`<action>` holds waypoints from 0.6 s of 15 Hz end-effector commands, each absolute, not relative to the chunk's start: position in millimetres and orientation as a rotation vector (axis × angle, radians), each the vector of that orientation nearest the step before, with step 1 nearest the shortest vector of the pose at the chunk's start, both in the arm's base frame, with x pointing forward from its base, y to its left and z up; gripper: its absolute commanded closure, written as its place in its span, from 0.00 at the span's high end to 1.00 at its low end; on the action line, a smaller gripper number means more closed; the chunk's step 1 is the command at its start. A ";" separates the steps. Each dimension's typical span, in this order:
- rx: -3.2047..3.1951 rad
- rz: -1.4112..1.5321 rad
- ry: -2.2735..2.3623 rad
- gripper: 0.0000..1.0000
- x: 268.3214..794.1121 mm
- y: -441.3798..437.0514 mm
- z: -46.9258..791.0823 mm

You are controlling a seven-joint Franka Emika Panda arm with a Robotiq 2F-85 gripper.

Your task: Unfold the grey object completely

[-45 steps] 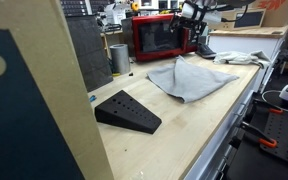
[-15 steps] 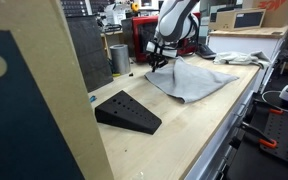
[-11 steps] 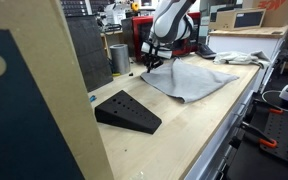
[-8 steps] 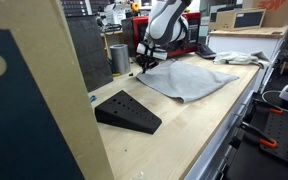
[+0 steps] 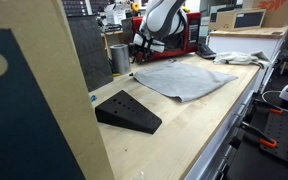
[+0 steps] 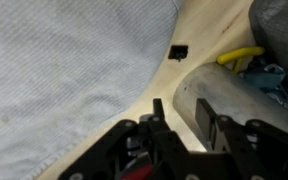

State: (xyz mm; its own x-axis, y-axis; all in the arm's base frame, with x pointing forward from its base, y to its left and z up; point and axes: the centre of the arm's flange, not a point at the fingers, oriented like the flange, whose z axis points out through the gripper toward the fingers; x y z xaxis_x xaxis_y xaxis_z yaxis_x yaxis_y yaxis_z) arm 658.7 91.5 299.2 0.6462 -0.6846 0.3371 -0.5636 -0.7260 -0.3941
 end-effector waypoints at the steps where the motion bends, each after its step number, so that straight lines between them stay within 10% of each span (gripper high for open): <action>1: -2.657 -0.676 1.012 0.72 599.2 65.0 363.6; 5: -2.722 -0.478 1.065 0.99 538.9 33.8 378.8; 9: -2.868 -0.226 0.913 1.00 478.4 21.9 366.9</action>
State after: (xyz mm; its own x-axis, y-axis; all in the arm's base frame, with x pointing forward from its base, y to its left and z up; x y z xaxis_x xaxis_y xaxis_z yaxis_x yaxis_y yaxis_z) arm 531.2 32.5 361.9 0.7323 -0.6594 0.1704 -0.6238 -0.7498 -0.2205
